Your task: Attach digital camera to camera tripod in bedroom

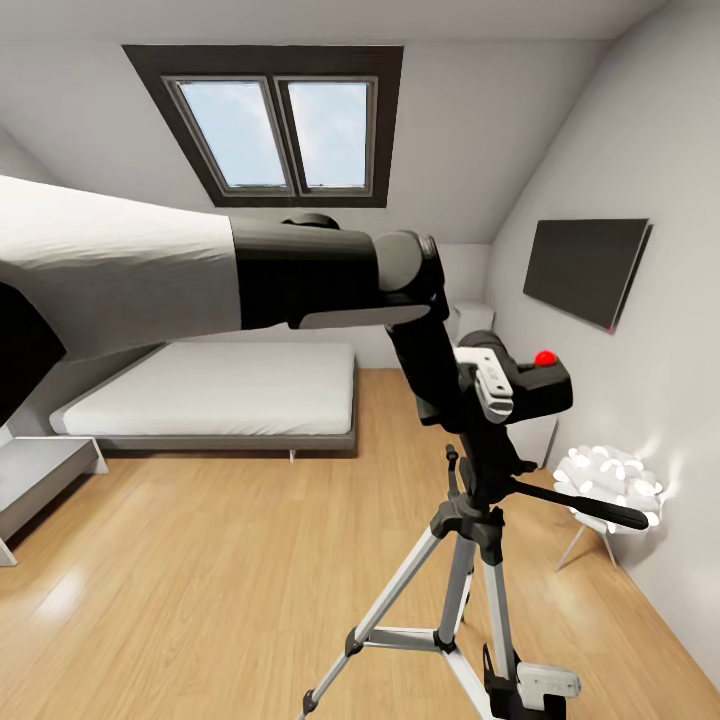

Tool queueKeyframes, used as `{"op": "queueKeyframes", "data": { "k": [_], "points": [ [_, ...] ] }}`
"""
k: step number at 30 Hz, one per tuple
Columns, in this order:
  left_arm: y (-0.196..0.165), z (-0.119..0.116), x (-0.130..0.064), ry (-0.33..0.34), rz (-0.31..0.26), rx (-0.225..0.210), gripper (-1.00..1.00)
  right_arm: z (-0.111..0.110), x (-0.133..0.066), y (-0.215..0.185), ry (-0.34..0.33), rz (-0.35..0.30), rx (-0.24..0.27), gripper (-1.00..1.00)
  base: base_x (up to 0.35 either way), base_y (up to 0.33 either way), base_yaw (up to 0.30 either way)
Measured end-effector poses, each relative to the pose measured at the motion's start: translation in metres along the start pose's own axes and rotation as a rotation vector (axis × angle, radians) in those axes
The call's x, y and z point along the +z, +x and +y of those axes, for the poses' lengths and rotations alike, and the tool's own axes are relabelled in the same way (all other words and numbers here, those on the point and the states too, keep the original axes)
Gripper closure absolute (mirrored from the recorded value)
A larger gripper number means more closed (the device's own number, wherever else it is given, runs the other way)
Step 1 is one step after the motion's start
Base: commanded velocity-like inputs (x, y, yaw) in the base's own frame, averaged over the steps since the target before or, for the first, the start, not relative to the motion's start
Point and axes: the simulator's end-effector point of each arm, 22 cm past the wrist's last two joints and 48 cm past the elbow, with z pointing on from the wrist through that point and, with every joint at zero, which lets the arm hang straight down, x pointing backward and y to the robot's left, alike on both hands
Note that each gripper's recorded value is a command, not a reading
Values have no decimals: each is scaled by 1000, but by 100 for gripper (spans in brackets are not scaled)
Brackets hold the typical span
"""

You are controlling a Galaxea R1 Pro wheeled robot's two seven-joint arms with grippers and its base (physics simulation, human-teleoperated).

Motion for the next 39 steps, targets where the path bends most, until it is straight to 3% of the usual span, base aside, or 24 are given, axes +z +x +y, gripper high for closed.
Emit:
{"op": "queueKeyframes", "data": {
  "k": [11,23,39],
  "points": [
    [0,2,-1,-4,0,-4,100,0,0,0,0,0,0,100,0,0,0],
    [2,18,-5,-31,-8,-40,100,0,0,0,0,0,-2,100,0,0,0],
    [7,3,2,-5,16,-10,100,2,0,-2,-7,-7,-13,100,0,0,0]
  ]
}}
